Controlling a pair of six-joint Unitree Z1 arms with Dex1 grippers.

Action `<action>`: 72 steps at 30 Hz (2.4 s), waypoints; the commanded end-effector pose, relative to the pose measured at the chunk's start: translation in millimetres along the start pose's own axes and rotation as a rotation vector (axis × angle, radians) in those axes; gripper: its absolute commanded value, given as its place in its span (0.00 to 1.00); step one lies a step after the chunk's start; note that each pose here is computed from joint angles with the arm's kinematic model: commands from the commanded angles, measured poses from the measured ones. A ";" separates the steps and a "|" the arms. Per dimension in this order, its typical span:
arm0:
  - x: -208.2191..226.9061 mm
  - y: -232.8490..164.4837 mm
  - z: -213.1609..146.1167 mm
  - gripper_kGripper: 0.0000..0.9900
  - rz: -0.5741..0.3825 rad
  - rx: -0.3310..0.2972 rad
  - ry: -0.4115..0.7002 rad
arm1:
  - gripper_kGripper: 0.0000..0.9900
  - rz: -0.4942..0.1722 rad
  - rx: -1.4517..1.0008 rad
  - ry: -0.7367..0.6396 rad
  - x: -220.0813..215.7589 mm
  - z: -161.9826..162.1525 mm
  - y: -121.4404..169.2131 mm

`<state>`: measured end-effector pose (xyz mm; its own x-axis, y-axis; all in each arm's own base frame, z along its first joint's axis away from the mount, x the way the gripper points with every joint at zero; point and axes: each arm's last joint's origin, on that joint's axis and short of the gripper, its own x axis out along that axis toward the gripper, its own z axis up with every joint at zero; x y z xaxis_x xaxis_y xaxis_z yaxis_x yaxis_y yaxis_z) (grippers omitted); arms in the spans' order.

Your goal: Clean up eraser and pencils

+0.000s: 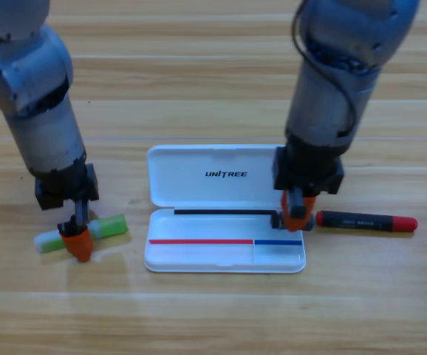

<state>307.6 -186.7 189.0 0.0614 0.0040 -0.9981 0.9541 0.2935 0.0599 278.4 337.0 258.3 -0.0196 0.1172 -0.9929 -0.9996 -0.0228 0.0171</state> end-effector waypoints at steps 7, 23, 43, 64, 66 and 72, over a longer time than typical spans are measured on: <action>13.7 -6.0 -14.5 0.57 0.003 -0.023 0.009 | 0.00 0.077 -0.035 0.077 54.4 19.1 -4.3; -46.7 4.5 -9.7 0.00 0.095 -0.013 -0.019 | 0.42 0.110 -0.024 0.095 70.3 19.5 -6.5; -97.9 -5.1 20.4 0.00 0.140 0.072 -0.060 | 1.00 -0.126 0.088 0.008 -68.9 -83.3 15.7; -48.7 -88.5 142.3 0.00 0.055 0.311 0.009 | 0.98 0.013 0.117 0.071 50.8 -114.3 -75.1; -44.0 -89.3 142.8 0.00 0.050 0.310 0.019 | 0.96 0.028 0.103 0.059 52.4 -113.7 -74.6; -31.9 -91.0 140.3 0.00 0.036 0.301 0.037 | 0.93 0.054 0.087 0.078 69.0 -112.7 -80.0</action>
<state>264.2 -340.8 247.6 0.1343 -0.0061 -0.9909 0.9909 0.0016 0.1343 343.2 236.4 217.5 0.0017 0.0723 -0.9974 -0.9987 0.0509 0.0020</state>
